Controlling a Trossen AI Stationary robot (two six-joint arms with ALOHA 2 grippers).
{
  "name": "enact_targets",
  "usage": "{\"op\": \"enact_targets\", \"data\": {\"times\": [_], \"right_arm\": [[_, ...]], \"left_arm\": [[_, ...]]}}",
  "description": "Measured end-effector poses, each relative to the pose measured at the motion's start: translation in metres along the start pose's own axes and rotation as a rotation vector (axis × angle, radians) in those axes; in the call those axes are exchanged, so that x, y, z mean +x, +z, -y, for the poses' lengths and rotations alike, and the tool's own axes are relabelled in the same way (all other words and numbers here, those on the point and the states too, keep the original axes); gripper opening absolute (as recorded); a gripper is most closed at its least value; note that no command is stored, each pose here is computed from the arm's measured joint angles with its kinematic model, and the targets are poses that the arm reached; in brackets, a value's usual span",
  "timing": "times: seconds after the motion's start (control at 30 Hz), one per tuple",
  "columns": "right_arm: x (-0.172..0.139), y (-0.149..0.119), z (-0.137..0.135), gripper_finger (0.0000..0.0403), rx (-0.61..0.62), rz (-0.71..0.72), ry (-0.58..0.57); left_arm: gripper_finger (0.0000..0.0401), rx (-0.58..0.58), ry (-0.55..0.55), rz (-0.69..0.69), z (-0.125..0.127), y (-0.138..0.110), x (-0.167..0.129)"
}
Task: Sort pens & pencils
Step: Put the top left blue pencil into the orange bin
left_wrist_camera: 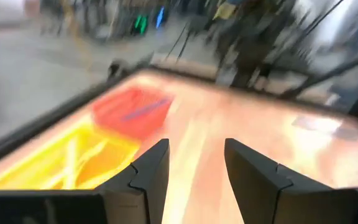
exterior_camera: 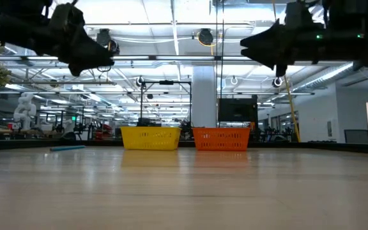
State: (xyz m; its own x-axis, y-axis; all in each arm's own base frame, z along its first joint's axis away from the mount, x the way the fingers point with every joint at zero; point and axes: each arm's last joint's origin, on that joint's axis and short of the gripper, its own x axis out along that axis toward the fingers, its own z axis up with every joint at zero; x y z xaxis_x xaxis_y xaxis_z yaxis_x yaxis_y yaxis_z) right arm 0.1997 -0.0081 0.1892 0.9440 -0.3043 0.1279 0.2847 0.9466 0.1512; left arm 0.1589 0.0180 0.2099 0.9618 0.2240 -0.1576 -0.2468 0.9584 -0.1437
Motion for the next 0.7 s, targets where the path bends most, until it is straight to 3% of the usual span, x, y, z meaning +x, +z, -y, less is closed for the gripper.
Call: {"op": "enact_targets", "data": {"times": [0.13, 0.27, 0.43, 0.7], "right_arm": [[-0.005, -0.006, 0.001, 0.0165, -0.016, -0.013, 0.003], [-0.006, -0.010, 0.002, 0.0165, -0.046, -0.052, 0.004], [-0.007, -0.014, 0.000, 0.0165, -0.083, -0.095, 0.104], [-0.007, -0.014, -0.002, 0.0164, -0.094, -0.094, 0.114]], "left_arm": [[0.0159, 0.010, 0.074, -0.061, 0.000, 0.011, -0.003], [0.0159, 0.024, 0.050, 0.005, 0.004, 0.017, -0.003], [0.0159, 0.037, 0.031, 0.014, 0.007, 0.017, -0.004], [0.0159, 0.039, 0.031, 0.014, 0.007, 0.017, -0.004]]}}
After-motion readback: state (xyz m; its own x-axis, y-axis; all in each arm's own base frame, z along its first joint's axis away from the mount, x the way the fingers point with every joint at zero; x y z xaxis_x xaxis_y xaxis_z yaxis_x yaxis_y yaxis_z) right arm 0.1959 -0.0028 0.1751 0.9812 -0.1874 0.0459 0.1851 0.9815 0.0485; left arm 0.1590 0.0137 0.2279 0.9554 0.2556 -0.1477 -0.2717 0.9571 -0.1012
